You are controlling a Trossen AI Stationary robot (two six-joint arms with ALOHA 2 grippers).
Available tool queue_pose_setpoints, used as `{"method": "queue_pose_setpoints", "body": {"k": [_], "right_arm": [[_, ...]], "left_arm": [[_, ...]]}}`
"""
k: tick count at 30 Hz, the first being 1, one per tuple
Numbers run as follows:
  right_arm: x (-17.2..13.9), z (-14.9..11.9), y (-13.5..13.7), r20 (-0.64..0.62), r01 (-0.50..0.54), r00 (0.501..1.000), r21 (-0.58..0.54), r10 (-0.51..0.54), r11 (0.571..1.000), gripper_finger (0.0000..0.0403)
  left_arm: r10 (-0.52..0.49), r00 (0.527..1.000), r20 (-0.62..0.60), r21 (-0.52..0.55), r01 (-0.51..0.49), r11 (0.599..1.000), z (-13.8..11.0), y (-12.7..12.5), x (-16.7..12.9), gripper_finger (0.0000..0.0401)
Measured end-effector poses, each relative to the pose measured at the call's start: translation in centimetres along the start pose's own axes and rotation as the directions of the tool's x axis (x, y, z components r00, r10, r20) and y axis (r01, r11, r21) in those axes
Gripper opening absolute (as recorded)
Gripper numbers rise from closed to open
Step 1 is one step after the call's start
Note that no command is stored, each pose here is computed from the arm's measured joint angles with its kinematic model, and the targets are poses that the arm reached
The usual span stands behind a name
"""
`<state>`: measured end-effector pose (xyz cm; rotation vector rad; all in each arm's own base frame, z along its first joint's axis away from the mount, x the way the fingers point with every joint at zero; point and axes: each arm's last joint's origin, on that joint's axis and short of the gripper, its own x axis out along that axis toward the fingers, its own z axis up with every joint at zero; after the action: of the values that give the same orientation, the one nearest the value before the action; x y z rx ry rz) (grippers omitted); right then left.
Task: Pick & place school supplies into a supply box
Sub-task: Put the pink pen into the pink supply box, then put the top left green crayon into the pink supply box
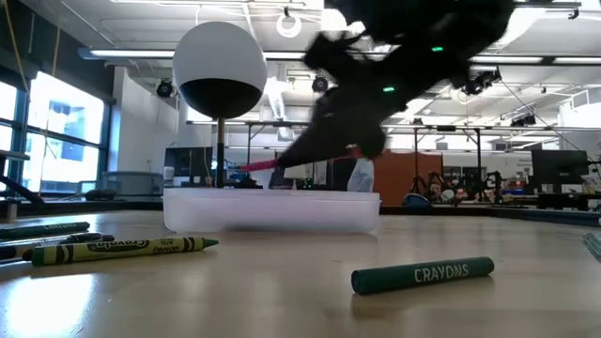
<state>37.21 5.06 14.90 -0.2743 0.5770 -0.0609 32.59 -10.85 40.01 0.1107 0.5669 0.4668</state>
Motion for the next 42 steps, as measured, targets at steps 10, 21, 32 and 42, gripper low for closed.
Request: {"method": "queue_pose_setpoints", "body": {"k": [10,21,32,42], "right_arm": [[5.5,-1.7,0.3,-0.087,-0.051,0.995,0.008,0.051,0.999,0.0056],[4.4,-0.3,0.0,-0.050,0.044,0.998,-0.014,-0.044,0.999,0.0084],[0.1,3.6,-0.6,0.015,0.025,1.000,-0.020,-0.024,0.999,0.0087],[-3.3,4.2,-0.1,-0.108,0.011,0.994,-0.084,-0.020,0.996,0.0087]], "left_arm": [[-0.049,0.995,-0.088,0.003,0.049,0.999,-1.0,-0.2,-0.5,0.0046],[0.100,0.953,-0.287,-0.235,-0.171,0.957,-6.3,-2.9,-4.5,0.0046],[0.161,0.942,-0.294,-0.368,-0.267,0.891,-12.8,-11.6,-5.2,0.0046],[0.118,0.969,-0.217,-0.276,-0.177,0.945,-14.0,-9.7,-9.1,0.0046]]}}
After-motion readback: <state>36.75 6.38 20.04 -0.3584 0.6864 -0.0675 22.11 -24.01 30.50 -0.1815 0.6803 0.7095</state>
